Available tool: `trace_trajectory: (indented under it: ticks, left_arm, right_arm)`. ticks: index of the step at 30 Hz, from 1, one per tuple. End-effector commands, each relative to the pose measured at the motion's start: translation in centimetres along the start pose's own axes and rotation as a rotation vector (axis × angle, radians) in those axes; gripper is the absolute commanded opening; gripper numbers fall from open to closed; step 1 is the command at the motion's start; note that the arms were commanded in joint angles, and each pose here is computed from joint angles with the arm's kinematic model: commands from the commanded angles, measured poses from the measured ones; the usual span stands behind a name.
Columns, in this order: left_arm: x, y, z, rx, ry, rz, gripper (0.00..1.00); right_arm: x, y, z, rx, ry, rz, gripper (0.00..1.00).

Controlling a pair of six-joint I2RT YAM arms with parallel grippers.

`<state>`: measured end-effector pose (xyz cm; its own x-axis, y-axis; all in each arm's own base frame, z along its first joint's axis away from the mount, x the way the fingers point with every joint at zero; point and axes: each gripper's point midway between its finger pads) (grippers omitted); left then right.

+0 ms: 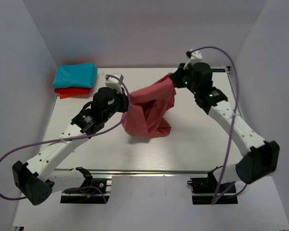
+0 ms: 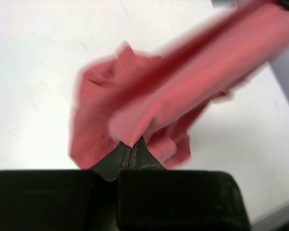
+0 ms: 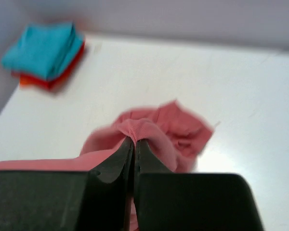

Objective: Fold and stack the t-shirts
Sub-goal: Flatten out the tshirt

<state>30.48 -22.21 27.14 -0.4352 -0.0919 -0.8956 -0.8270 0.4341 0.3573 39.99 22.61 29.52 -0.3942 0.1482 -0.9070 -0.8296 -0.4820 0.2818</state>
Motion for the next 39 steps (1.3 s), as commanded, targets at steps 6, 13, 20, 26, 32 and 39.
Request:
trace_trajectory:
  ticks: [6,13,20,26,32,39]
  left_arm:
    - [-15.5,9.8,4.4,-0.319,0.085,-0.415,0.0]
    - [-24.5,16.4,1.7,-0.206,-0.005,-0.639,0.0]
    - [-29.5,22.7,-1.2,-0.047,-0.08,-0.819,0.0]
    - [-32.0,28.0,-1.3,-0.024,-0.074,-0.91,0.0]
    - [-32.1,30.6,-3.7,0.13,-0.112,-0.94,0.0]
    - [-31.7,27.8,-3.9,0.11,-0.134,-0.884,0.0]
  right_arm:
    - [-19.9,13.8,-1.3,0.298,0.086,-0.58,0.0]
    - [-28.9,24.7,3.5,0.176,0.164,-0.834,0.0]
    - [-32.7,33.8,6.9,0.062,0.243,-1.051,0.0]
    - [-33.5,40.6,8.1,0.025,0.273,-1.184,0.0]
    - [-33.0,43.5,9.3,-0.048,0.282,-1.223,0.0]
    - [-32.4,42.2,9.6,-0.077,0.291,-1.19,0.0]
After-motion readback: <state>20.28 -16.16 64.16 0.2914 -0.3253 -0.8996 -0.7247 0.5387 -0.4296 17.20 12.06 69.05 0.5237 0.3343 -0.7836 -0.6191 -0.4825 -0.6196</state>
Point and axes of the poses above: each gripper's point midway between its finger pads, its own y axis back along the fingers, its own z axis along the line the jaws close on, x = y × z, and after that the axes turned 1 degree about -y, right-handed
